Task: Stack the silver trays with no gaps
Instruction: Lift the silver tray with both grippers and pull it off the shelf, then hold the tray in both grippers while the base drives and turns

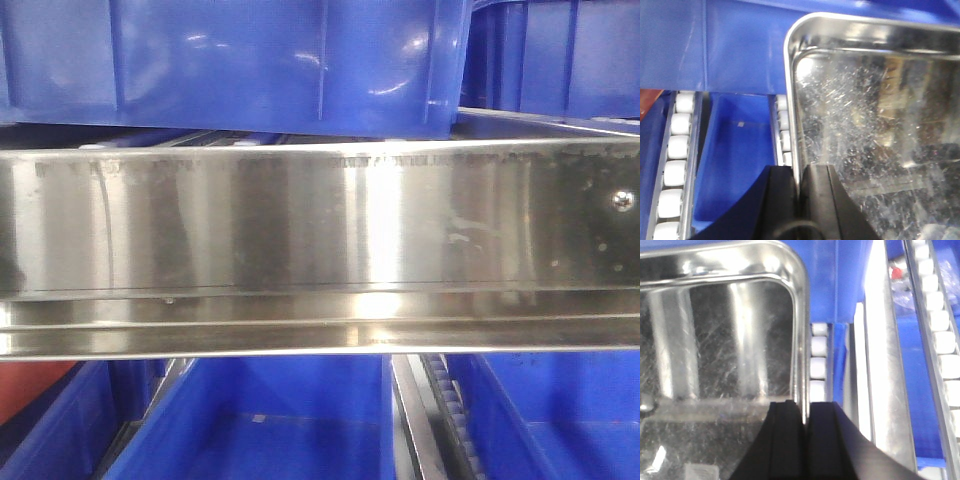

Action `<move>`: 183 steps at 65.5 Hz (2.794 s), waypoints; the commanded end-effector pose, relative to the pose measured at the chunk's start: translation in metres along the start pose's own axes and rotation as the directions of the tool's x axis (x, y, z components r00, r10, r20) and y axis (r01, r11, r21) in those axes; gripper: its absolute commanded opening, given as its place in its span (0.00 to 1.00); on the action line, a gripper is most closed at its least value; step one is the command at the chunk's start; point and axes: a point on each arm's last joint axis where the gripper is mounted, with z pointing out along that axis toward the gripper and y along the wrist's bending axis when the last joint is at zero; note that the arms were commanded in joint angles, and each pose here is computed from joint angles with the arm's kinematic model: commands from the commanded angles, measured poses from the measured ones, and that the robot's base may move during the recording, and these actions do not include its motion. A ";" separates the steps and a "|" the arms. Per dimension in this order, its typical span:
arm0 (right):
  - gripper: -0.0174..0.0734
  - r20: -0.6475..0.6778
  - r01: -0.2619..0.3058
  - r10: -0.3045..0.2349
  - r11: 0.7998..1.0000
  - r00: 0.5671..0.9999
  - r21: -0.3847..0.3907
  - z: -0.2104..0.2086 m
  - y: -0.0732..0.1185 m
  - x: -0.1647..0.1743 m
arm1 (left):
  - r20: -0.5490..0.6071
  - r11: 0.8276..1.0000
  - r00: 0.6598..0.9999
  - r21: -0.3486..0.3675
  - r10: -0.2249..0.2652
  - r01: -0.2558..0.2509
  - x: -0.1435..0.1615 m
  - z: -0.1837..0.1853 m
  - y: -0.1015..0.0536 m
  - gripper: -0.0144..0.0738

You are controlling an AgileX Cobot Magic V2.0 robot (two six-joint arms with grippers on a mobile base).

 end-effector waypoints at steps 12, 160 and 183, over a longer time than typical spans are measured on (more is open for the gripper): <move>0.11 0.036 0.015 -0.017 0.999 0.999 0.048 -0.007 -0.007 -0.004 | 0.052 1.000 0.999 -0.011 0.006 -0.006 -0.005 -0.011 0.004 0.15; 0.11 0.036 0.015 -0.017 0.999 0.999 0.048 -0.007 -0.007 -0.004 | 0.064 1.000 0.998 -0.008 0.010 -0.010 -0.006 -0.011 0.004 0.15; 0.11 0.036 0.015 -0.017 0.999 0.999 0.048 -0.007 -0.007 -0.004 | 0.064 1.000 0.998 -0.008 0.010 -0.010 -0.006 -0.011 0.004 0.15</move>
